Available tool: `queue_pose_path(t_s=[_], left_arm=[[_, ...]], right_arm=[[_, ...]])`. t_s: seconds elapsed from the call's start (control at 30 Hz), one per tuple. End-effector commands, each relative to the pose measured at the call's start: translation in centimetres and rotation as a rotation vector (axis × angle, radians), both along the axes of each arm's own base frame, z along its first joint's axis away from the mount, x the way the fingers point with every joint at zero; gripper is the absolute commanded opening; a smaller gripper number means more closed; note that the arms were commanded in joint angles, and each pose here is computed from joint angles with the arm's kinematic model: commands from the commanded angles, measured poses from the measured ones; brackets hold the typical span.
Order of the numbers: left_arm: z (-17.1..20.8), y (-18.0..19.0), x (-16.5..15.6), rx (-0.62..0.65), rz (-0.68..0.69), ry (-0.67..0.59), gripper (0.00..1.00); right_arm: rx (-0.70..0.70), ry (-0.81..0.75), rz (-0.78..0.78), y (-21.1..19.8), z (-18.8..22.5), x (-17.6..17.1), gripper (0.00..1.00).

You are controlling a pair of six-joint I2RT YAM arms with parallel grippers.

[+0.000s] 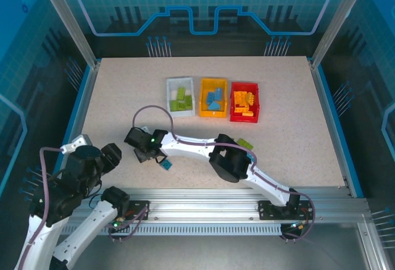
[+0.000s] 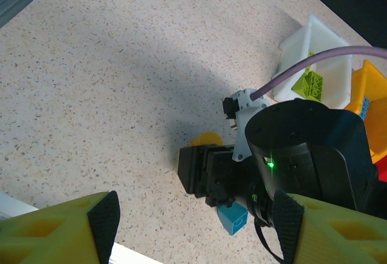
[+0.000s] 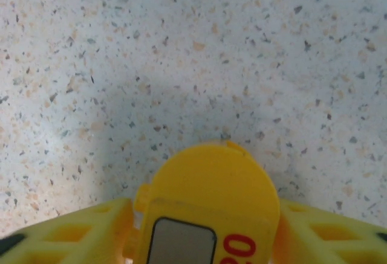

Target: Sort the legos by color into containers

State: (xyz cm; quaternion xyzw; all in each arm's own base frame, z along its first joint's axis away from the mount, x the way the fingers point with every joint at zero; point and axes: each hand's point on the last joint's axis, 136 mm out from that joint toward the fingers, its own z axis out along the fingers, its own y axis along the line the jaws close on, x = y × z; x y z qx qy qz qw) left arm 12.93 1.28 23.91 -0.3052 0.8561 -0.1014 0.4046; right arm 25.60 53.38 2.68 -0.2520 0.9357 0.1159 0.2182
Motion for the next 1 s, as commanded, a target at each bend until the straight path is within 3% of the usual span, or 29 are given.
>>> queue_pose_path(t_s=[0.0, 0.13, 0.23, 0.37, 0.47, 0.57, 0.7, 0.8, 0.97], left_arm=[[-0.9, 0.0, -0.5, -0.021, 0.010, 0.022, 0.72], [-0.7, -1.2, -0.1, -0.055, -0.041, 0.014, 0.72], [-0.5, -3.4, 0.9, -0.124, -0.122, 0.003, 0.72], [0.2, -7.5, 3.2, -0.247, -0.251, -0.012, 0.72], [1.0, -10.5, 5.7, -0.344, -0.323, -0.031, 0.71], [1.7, -13.6, 8.3, -0.395, -0.387, -0.047, 0.72], [2.6, -19.6, 10.9, -0.310, -0.538, -0.061, 0.72], [2.4, -24.5, 11.9, -0.258, -0.642, -0.049, 0.72], [0.6, -29.6, 13.2, -0.257, -0.712, -0.009, 0.73]], right_arm=[[-0.051, 0.016, -0.036, -1.3, -1.4, 1.2, 0.47], [-0.015, 0.001, -0.025, -1.2, 1.0, 1.1, 0.33], [0.027, -0.066, -0.044, -2.6, 5.4, 1.6, 0.29], [0.096, -0.169, -0.133, -8.9, 12.5, 2.9, 0.30], [0.101, -0.179, -0.245, -15.9, 14.7, 4.4, 0.30], [0.084, -0.170, -0.370, -23.3, 14.8, 6.4, 0.30], [0.075, -0.137, -0.538, -32.1, 14.3, 9.5, 0.31], [0.040, -0.110, -0.629, -36.6, 13.7, 11.8, 0.31], [-0.057, -0.037, -0.728, -40.8, 10.8, 15.3, 0.31]])
